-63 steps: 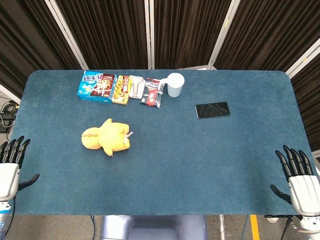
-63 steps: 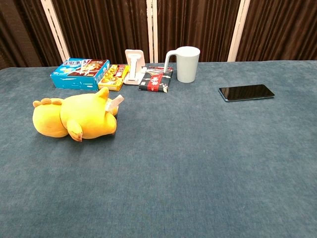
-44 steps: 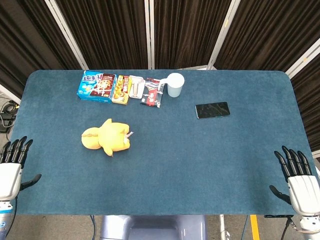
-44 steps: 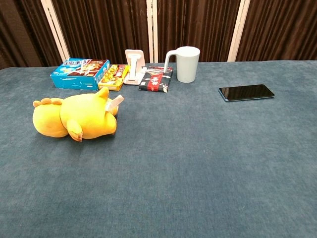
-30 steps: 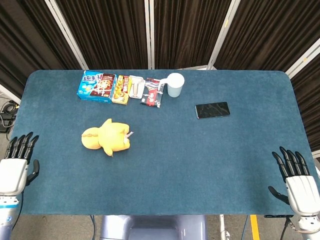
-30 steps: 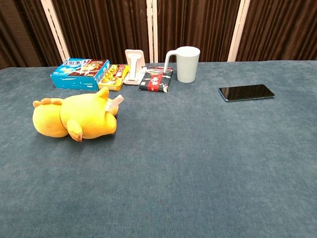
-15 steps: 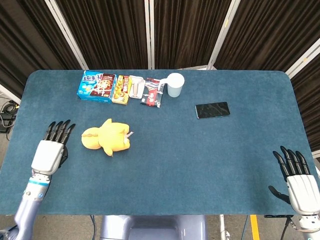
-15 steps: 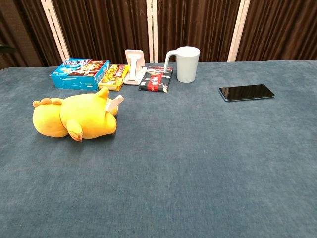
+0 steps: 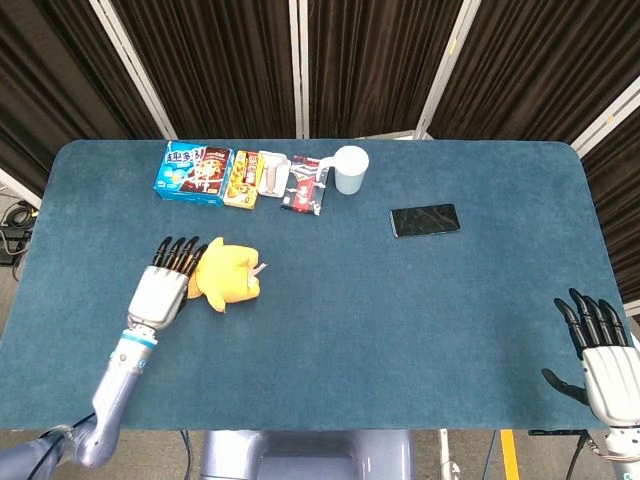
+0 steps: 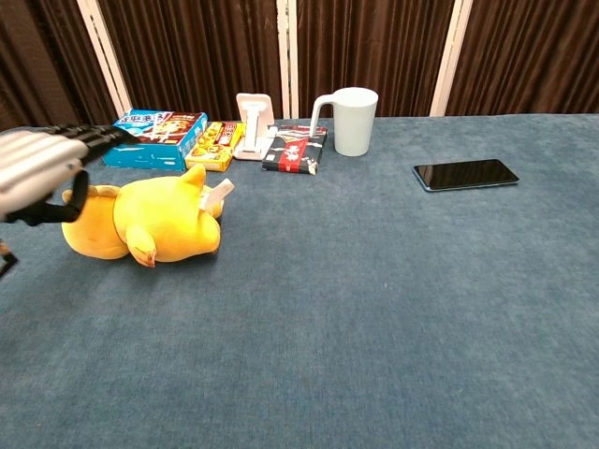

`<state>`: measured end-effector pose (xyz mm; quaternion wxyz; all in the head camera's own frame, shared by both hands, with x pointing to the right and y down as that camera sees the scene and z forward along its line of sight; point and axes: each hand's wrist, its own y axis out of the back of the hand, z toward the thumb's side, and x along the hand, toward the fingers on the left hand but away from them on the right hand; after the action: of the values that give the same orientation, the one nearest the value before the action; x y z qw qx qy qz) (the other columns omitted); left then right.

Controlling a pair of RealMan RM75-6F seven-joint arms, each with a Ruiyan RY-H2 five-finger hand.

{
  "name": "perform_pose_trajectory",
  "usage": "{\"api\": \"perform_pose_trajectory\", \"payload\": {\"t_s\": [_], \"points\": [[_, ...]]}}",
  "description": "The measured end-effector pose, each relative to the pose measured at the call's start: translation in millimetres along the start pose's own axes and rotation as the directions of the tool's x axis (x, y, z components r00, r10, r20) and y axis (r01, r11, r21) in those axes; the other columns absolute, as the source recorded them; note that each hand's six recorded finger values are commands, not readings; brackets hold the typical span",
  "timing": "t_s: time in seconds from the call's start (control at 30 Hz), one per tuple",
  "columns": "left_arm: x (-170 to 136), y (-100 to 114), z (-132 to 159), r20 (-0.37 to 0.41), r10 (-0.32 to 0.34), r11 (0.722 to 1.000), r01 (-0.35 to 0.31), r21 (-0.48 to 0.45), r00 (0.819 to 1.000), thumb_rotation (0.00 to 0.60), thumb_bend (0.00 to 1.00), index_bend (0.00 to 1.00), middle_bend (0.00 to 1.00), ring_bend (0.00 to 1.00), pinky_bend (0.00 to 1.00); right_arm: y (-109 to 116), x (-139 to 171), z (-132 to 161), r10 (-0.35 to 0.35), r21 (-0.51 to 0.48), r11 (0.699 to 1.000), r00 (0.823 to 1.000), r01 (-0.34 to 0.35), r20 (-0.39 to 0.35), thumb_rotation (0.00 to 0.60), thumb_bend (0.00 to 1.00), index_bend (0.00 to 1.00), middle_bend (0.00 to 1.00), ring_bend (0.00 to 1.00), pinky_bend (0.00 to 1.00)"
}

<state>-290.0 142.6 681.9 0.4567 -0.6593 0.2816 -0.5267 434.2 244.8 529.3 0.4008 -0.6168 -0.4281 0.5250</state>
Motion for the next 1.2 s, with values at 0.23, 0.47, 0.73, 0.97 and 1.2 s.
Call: {"api": "perform_pose_trajectory", "payload": {"t_s": [0.23,0.47,0.73,0.97,1.2], "points": [[17,-14,11,-0.01,-0.025,1.0,0.025,-0.001,1.0,0.6,1.0,0.0,0.0,0.0,0.0,2,0,-2,0.0,-0.015,1.0,1.0,0.0,0.004,0.6,0.1,0.03,0.0,0.0,0.0],[29,-26,13,-0.029,-0.044,0.999,0.044,0.009,0.999,0.6,1.0,0.0,0.0,0.0,0.0,4,0,-3,-0.002,-0.025,1.0,1.0,0.002,0.006,0.6,0.1,0.03,0.0,0.0,0.0],[40,-42,28,-0.03,-0.101,0.995,0.101,0.013,0.994,0.6,1.0,0.0,0.0,0.0,0.0,6,-1,-7,-0.005,-0.037,0.999,1.0,0.006,0.015,0.6,0.1,0.03,0.0,0.0,0.0],[39,-45,50,0.005,-0.106,0.994,0.106,0.03,0.994,0.6,1.0,0.0,0.0,0.0,0.0,7,-1,-7,-0.008,-0.039,0.999,1.0,0.009,0.013,0.6,0.1,0.03,0.0,0.0,0.0],[33,-30,68,0.051,-0.051,0.999,0.05,0.017,0.997,0.6,1.0,0.0,0.0,0.0,0.0,7,0,-5,-0.006,-0.036,0.999,1.0,0.006,0.009,0.6,0.1,0.03,0.0,0.0,0.0]]}}
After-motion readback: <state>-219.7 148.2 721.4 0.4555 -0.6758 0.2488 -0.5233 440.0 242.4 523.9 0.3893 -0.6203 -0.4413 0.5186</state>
